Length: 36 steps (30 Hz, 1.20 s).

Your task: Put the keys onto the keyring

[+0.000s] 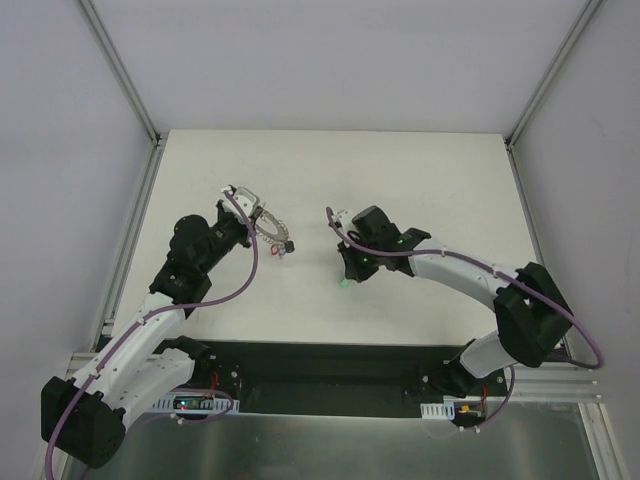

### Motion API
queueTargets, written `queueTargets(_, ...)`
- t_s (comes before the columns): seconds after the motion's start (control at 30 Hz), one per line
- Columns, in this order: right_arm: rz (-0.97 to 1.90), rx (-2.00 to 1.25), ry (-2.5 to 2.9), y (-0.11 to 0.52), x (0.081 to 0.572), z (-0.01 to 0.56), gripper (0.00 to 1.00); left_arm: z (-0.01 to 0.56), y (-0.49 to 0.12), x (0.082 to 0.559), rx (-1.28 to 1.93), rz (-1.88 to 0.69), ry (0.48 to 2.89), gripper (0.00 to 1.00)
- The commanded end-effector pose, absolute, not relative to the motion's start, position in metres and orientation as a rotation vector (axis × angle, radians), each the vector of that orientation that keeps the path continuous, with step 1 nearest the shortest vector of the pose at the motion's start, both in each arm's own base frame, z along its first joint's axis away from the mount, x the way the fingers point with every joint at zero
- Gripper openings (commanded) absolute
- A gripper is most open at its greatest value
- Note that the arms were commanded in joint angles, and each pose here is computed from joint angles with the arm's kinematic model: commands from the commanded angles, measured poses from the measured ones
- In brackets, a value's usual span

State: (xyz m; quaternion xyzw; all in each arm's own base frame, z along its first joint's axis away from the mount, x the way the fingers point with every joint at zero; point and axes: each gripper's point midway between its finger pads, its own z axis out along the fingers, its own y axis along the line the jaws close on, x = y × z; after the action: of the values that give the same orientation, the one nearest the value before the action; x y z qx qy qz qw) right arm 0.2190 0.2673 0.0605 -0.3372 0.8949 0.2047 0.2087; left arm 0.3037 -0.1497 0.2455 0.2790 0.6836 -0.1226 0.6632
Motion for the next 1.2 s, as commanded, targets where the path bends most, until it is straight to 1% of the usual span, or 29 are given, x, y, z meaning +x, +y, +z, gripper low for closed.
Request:
queueTargets(0.0, 0.508, -0.994, 2.143, 0.275, 0.259, 0.161, 0.01, 0.278, -0.167, 0.299, 0.68, -0.344, 1.421, 0.0)
queueTargets(0.17, 0.457, -1.013, 1.8, 0.28, 0.288, 0.251, 0.01, 0.283, -0.175, 0.292, 0.718, -0.388, 1.397, 0.0)
queueTargets(0.2, 0.446, -0.993, 1.708, 0.282, 0.296, 0.277, 0.01, 0.284, -0.176, 0.29, 0.726, -0.396, 1.389, 0.0)
queueTargets(0.3, 0.414, -0.997, 1.502, 0.287, 0.305, 0.33, 0.01, 0.286, -0.177, 0.289, 0.735, -0.404, 1.385, 0.0)
queueTargets(0.37, 0.397, -1.025, 1.445, 0.293, 0.312, 0.346, 0.01, 0.287, -0.179, 0.287, 0.745, -0.411, 1.383, 0.0)
queueTargets(0.4, 0.371, -1.063, 1.483, 0.29, 0.313, 0.341, 0.01, 0.287, -0.179, 0.287, 0.747, -0.416, 1.384, 0.0)
queueTargets(0.43, 0.318, -1.02, 1.455, 0.286, 0.323, 0.369, 0.01, 0.288, -0.181, 0.286, 0.756, -0.421, 1.378, 0.0)
queueTargets(0.53, 0.207, -0.934, 1.438, 0.272, 0.348, 0.382, 0.01, 0.288, -0.184, 0.283, 0.778, -0.437, 1.373, 0.0)
queueTargets(0.57, 0.22, -0.924, 1.391, 0.271, 0.346, 0.393, 0.01, 0.288, -0.185, 0.281, 0.787, -0.444, 1.37, 0.0)
queueTargets(0.6, 0.303, -0.988, 1.314, 0.284, 0.335, 0.4, 0.01, 0.286, -0.186, 0.281, 0.792, -0.447, 1.374, 0.0)
queueTargets(0.67, 0.334, -1.02, 1.272, 0.286, 0.332, 0.399, 0.01, 0.287, -0.189, 0.278, 0.817, -0.464, 1.364, 0.0)
queueTargets(0.7, 0.361, -1.008, 1.183, 0.29, 0.325, 0.417, 0.01, 0.285, -0.19, 0.278, 0.829, -0.469, 1.363, 0.0)
queueTargets(0.77, 0.422, -1.059, 1.147, 0.293, 0.319, 0.41, 0.01, 0.284, -0.194, 0.276, 0.849, -0.491, 1.36, 0.0)
queueTargets(0.9, 0.651, -1.238, 1.03, 0.307, 0.282, 0.394, 0.01, 0.28, -0.208, 0.263, 0.935, -0.577, 1.326, 0.0)
queueTargets(1.17, 0.765, -1.408, 0.907, 0.306, 0.246, 0.358, 0.01, 0.272, -0.224, 0.24, 1.079, -0.69, 1.239, 0.0)
